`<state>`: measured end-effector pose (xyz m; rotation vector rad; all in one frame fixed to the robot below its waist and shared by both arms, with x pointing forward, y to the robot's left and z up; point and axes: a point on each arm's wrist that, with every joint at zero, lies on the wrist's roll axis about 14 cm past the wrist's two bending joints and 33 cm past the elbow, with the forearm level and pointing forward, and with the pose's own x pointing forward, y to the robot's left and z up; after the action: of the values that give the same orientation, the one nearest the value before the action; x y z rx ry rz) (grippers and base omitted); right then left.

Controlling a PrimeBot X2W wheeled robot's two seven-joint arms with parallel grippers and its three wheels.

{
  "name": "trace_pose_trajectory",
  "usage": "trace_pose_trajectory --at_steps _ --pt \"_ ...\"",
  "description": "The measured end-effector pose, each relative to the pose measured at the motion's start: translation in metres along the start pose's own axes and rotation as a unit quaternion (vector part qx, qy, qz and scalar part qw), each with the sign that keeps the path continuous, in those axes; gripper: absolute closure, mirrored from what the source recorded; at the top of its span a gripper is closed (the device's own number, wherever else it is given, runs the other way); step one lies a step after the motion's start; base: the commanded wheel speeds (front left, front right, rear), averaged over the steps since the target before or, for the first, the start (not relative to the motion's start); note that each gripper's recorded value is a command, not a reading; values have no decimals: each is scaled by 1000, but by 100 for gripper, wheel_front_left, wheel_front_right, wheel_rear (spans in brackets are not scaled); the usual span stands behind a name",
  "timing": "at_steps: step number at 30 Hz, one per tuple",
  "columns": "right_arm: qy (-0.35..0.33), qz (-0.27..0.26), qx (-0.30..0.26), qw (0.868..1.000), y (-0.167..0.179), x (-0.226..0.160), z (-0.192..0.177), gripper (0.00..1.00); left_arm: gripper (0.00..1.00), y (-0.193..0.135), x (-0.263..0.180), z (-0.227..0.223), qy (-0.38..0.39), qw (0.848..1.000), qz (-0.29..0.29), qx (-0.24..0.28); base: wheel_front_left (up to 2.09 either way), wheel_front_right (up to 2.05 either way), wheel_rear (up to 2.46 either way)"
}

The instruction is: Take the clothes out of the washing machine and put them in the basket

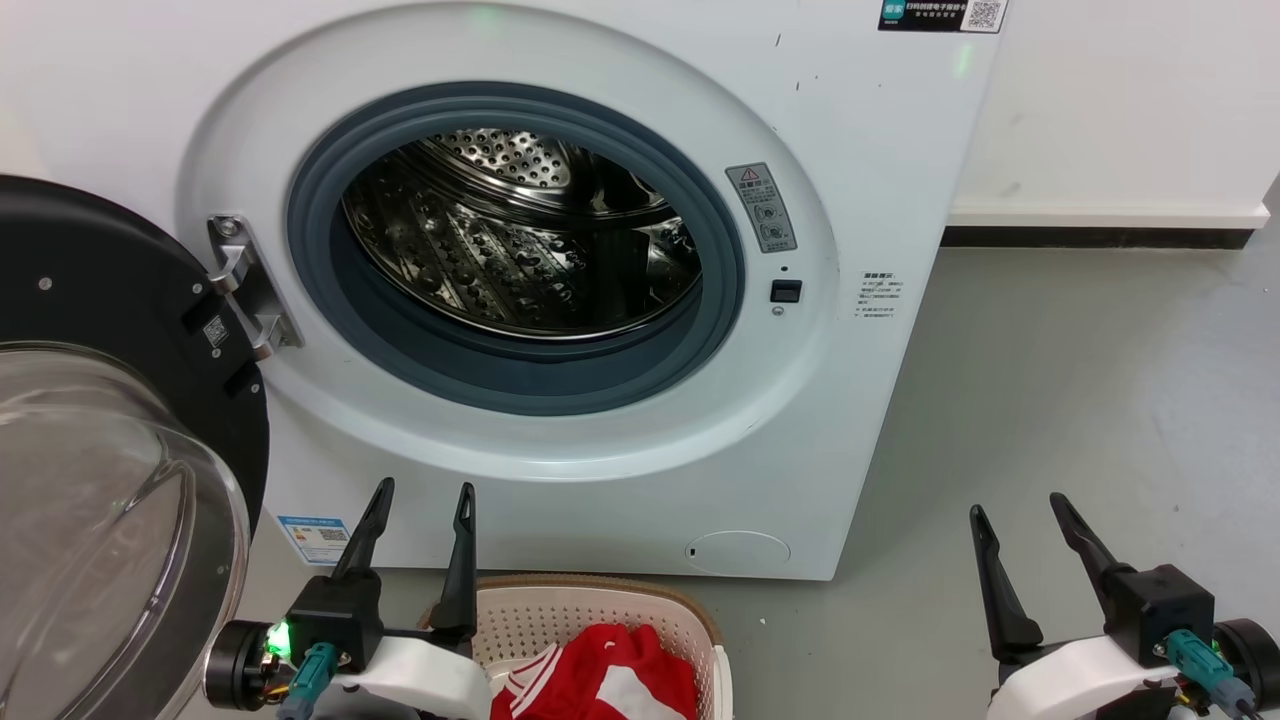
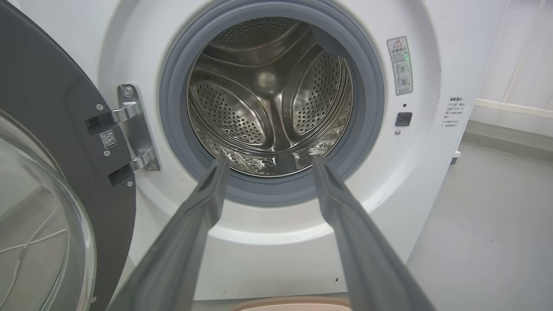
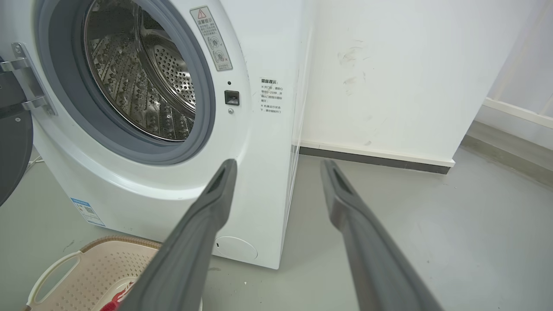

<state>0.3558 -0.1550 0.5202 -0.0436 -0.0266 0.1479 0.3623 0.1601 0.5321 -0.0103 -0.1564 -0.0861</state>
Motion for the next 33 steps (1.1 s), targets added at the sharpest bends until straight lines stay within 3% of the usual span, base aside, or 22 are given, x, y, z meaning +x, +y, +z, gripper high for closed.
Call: trace_pose_trajectory --at_steps 22,23,26,33 --pt "1 7 6 1000 5 -1 -1 0 0 10 0 -4 10 1000 12 -7 0 0 0" --pt "5 7 7 1000 5 -1 -4 100 100 10 -1 -7 15 1000 12 -7 0 0 0" --pt "23 7 14 1000 6 -6 -16 100 100 10 -6 -20 38 999 16 -16 0 0 0" --pt "27 -3 91 995 3 -6 -20 100 100 20 -8 -29 60 994 42 -84 0 0 0"
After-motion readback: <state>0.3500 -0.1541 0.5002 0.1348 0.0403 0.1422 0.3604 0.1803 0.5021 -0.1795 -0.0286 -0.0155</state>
